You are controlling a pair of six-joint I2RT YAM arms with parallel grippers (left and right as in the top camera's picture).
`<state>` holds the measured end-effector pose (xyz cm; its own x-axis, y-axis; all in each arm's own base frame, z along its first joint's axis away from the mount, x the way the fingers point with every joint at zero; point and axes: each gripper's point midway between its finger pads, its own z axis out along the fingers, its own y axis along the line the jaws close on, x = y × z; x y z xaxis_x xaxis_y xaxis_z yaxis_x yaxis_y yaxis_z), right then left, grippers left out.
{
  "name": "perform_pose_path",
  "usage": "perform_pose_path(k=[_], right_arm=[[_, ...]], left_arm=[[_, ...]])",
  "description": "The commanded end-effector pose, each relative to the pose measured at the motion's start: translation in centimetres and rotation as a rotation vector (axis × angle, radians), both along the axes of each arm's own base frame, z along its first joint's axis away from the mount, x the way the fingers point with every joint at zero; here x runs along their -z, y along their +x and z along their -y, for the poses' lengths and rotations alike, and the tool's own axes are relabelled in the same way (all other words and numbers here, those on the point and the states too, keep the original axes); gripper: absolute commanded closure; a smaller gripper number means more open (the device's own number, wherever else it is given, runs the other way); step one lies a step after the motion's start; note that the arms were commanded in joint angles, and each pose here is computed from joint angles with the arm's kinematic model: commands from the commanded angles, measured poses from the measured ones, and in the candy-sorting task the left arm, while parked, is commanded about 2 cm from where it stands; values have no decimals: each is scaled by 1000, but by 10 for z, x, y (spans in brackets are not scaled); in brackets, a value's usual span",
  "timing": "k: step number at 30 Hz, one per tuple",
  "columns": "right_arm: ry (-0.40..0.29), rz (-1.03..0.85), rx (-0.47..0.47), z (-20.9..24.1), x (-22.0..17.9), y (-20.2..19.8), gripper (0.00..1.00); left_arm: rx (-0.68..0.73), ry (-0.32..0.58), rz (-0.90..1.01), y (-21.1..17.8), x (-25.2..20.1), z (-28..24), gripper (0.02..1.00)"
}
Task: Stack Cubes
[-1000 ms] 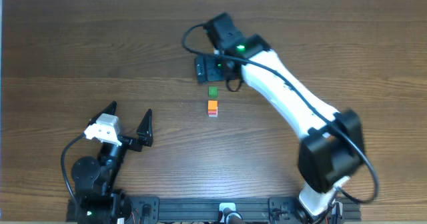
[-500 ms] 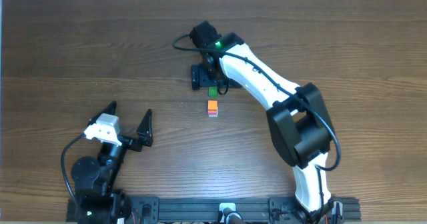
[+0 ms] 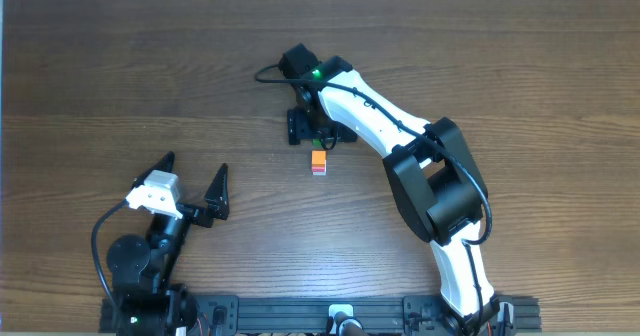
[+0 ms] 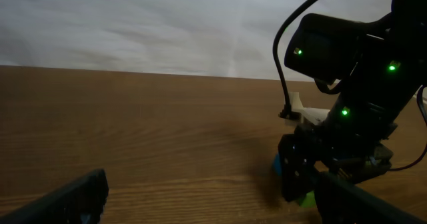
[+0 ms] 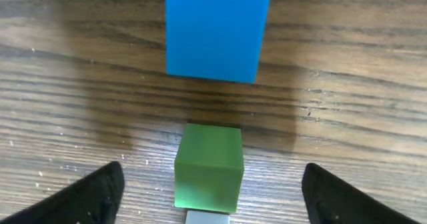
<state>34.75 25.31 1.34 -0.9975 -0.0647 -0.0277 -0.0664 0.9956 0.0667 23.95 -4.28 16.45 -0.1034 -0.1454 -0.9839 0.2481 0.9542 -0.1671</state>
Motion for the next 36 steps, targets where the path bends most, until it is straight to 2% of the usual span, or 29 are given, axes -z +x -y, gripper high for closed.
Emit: perform_pose_path(k=[1, 3, 5, 9, 11, 15, 17, 23, 26, 31, 36], right_arm=[[-1, 10, -1, -4, 0, 3, 253], [-2, 9, -1, -4, 1, 3, 283], [-2, 9, -1, -4, 1, 3, 362], [0, 11, -1, -5, 1, 4, 378], [0, 12, -1, -5, 1, 4, 435], [2, 14, -3, -5, 1, 4, 481], [3, 16, -4, -6, 1, 4, 546], [4, 18, -6, -7, 1, 4, 562], [5, 18, -5, -7, 1, 4, 638], [4, 18, -5, -7, 1, 4, 649], [4, 18, -5, -7, 1, 4, 722]], left_arm=[[15, 14, 6, -1, 1, 3, 20], [15, 14, 6, -1, 1, 3, 23], [15, 14, 6, -1, 1, 3, 20], [15, 14, 6, -1, 1, 3, 23], [15, 14, 6, -1, 1, 3, 23], [15, 14, 6, -1, 1, 3, 20], [15, 14, 6, -1, 1, 3, 20], [15, 14, 6, -1, 1, 3, 20], [15, 14, 6, -1, 1, 3, 20], [15, 14, 6, -1, 1, 3, 23], [15, 14, 6, -1, 1, 3, 20]])
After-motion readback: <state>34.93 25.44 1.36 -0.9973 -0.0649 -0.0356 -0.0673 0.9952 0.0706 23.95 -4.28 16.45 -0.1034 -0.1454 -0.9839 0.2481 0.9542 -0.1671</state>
